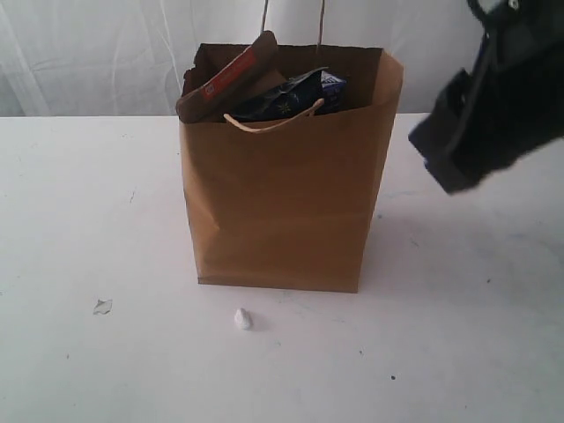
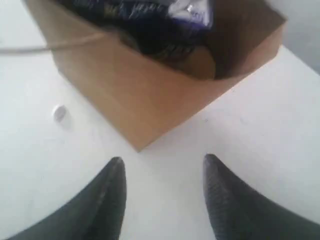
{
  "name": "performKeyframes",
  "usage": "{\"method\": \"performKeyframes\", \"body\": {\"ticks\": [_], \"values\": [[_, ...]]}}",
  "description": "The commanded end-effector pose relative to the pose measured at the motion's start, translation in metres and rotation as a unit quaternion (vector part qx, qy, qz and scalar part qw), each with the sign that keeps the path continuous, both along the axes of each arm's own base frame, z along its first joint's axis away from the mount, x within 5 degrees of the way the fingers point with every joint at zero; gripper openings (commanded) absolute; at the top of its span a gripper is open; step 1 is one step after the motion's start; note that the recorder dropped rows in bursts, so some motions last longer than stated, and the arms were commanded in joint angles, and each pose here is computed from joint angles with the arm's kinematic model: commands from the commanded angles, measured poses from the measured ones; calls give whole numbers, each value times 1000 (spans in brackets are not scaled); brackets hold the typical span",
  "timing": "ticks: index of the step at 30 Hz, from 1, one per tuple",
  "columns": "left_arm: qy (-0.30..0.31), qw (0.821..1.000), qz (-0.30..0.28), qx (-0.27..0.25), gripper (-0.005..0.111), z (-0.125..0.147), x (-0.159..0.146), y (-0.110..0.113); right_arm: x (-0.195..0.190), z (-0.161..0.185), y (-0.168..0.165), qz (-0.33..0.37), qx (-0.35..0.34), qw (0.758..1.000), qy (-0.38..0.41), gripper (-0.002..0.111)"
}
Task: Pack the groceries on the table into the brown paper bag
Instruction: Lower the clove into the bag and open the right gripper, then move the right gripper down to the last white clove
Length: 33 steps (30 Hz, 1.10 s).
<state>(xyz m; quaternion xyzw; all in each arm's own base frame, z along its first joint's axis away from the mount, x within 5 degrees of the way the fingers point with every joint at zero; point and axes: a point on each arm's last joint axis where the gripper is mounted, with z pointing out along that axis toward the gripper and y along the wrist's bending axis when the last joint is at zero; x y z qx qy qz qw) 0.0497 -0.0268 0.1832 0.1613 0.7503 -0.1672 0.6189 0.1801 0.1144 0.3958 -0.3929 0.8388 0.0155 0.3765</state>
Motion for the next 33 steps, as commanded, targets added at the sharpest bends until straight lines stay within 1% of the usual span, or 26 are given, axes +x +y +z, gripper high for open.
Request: {"method": "performKeyframes", "body": {"ticks": [1, 5, 7, 12, 14, 21, 24, 27, 29, 31, 33], "values": [[0, 1000, 2, -6, 0, 0, 0, 0, -23, -21, -3, 38, -59, 995, 64, 45], [0, 1000, 2, -6, 0, 0, 0, 0, -34, -52, 4, 76, -94, 983, 136, 45], [0, 1000, 2, -6, 0, 0, 0, 0, -36, -64, 10, 100, -98, 979, 152, 45], [0, 1000, 2, -6, 0, 0, 0, 0, -35, -94, 35, 130, -75, 968, 203, 45], [0, 1000, 2, -6, 0, 0, 0, 0, -30, -105, 46, 133, -69, 966, 211, 45], [0, 1000, 2, -6, 0, 0, 0, 0, -1, -152, 88, 96, -44, 968, 227, 45], [0, 1000, 2, -6, 0, 0, 0, 0, 9, -173, 101, 67, -35, 967, 243, 46], [0, 1000, 2, -6, 0, 0, 0, 0, 19, -189, 112, 34, -14, 966, 255, 46], [0, 1000, 2, -6, 0, 0, 0, 0, 25, -196, 119, 23, -3, 966, 256, 46], [0, 1000, 2, -6, 0, 0, 0, 0, 31, -202, 125, 15, 4, 967, 255, 48], [0, 1000, 2, -6, 0, 0, 0, 0, 37, -207, 130, 14, 7, 968, 250, 54]]}}
